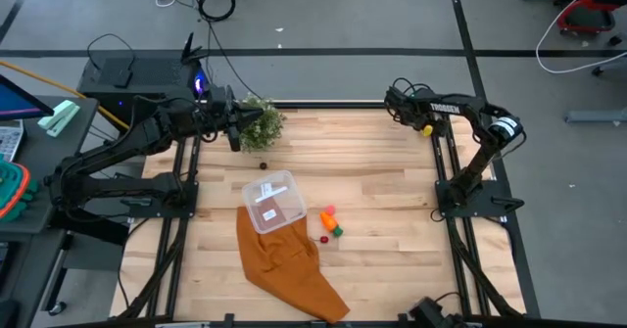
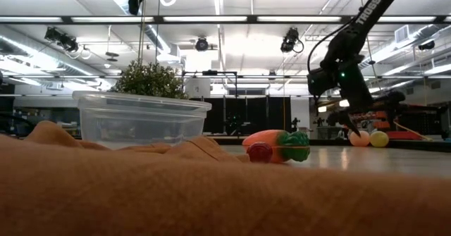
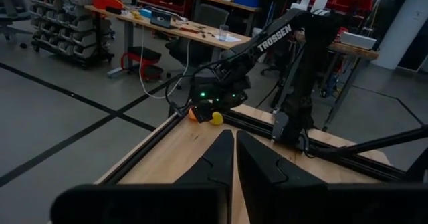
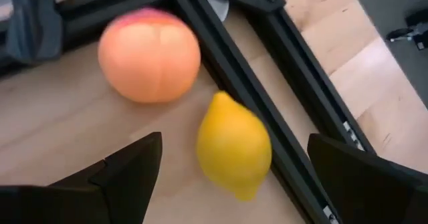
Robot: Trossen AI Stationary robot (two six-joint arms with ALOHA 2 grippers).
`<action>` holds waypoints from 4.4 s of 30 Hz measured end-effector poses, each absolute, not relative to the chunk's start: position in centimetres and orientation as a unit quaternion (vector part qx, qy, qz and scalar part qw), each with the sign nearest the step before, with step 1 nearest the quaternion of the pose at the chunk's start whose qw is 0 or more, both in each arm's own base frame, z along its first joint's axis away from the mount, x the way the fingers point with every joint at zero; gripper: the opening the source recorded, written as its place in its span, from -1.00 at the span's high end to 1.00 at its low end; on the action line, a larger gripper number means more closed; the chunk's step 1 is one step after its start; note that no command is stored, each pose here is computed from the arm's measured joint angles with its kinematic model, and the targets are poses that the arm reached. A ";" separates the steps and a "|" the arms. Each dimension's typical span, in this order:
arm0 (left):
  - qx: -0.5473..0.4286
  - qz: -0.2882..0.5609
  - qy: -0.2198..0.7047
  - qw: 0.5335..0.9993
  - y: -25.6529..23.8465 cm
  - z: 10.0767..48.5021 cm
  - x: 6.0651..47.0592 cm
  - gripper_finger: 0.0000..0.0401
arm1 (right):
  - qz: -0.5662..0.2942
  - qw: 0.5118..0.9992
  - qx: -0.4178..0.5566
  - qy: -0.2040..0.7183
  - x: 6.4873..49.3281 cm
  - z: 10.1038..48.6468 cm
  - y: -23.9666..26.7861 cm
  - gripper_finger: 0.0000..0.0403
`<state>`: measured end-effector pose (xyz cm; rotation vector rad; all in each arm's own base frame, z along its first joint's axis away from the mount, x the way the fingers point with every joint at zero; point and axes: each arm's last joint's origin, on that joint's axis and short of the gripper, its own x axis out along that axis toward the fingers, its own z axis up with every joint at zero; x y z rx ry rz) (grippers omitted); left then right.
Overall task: Pick and placing Produce into tupperware
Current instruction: Put the yellow lemon into the bin
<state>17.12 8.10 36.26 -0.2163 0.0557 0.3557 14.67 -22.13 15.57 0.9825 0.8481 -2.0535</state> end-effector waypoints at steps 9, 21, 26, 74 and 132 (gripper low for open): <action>-0.108 0.178 0.041 0.977 8.1 36.0 17.1 0.83 | -0.776 0.334 0.407 0.347 13.6 13.4 -21.0 -0.71; -0.109 0.178 0.042 0.977 8.1 36.0 17.1 0.86 | -0.778 0.344 0.397 0.344 13.6 13.3 -21.2 -0.63; -0.109 0.178 0.042 0.977 8.1 36.0 17.1 0.84 | -0.791 0.339 0.391 0.326 13.7 13.4 -21.1 -0.55; -0.116 0.179 0.053 0.976 8.1 35.7 17.1 0.90 | -0.785 0.370 0.391 0.307 14.6 13.7 -21.5 0.32; -0.248 0.098 0.052 0.962 3.4 35.7 18.6 0.78 | -0.178 0.857 0.477 0.080 24.0 31.0 0.3 0.28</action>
